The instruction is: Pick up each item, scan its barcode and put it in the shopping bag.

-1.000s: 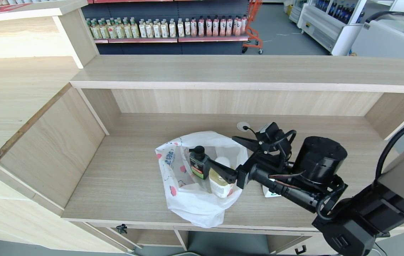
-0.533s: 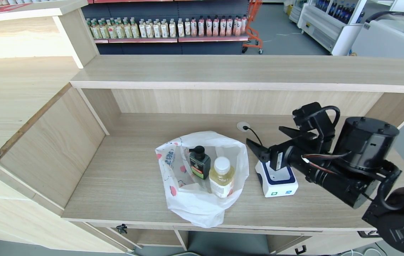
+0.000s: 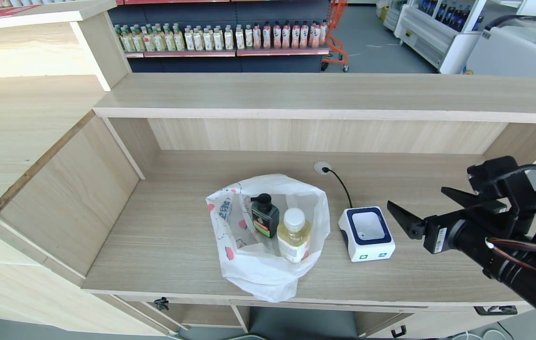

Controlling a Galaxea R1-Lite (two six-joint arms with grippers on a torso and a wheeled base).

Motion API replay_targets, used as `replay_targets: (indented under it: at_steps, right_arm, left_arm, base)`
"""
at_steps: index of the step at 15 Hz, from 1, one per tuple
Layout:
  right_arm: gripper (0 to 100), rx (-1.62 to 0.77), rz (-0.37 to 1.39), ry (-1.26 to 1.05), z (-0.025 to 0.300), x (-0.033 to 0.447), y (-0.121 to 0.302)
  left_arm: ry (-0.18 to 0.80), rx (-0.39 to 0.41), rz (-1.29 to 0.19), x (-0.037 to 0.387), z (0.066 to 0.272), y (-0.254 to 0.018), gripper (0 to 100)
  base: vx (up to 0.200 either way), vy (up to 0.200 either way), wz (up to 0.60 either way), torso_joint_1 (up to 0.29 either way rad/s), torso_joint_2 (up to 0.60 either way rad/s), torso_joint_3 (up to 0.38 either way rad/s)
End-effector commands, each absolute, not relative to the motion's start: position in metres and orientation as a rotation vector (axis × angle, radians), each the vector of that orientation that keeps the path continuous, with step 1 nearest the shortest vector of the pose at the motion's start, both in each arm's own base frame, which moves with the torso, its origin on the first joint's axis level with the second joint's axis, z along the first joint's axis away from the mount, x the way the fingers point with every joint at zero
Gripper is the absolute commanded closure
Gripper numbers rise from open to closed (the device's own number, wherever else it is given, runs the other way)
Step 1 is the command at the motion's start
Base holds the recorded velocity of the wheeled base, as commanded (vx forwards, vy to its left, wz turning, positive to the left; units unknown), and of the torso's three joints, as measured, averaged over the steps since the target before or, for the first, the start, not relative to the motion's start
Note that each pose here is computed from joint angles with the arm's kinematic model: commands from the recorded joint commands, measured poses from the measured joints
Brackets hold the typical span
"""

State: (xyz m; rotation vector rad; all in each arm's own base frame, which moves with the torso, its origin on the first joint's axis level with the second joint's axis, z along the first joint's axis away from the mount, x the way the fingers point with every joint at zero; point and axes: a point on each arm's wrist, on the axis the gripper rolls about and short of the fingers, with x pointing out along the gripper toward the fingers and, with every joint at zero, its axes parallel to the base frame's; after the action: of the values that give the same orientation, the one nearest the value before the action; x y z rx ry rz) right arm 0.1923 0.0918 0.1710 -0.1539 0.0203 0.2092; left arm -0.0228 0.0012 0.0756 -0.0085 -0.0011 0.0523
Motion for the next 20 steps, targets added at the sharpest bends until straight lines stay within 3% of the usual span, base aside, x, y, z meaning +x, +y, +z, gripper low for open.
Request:
replay_targets:
  at_steps: [1,5,9,20]
  right_arm:
    - [0,-0.148,0.207,0.006,0.172,0.179,0.085]
    - [0,-0.148,0.201,0.009,0.17,0.173,0.08]
    - [0,-0.151,0.2,0.018,0.167,0.169,0.078]
    - [0,-0.148,0.157,-0.006,0.17,0.158,0.07]
  left_arm:
    - [-0.002,-0.008,0.052,-0.023,0.076,0.001,0]
    - [-0.002,-0.005,0.052,-0.023,0.076,0.001,0]
    - [-0.002,-0.006,0.052,-0.023,0.076,0.001,0]
    - [-0.002,-0.009,0.052,-0.023,0.076,0.001,0]
  base:
    - [0.0,0.0,0.0,0.0,0.0,0.0]
    - [0.0,0.0,0.0,0.0,0.0,0.0]
    - [0.15,-0.2,0.0,-0.007,0.0,0.005]
    - [0.0,0.0,0.0,0.0,0.0,0.0]
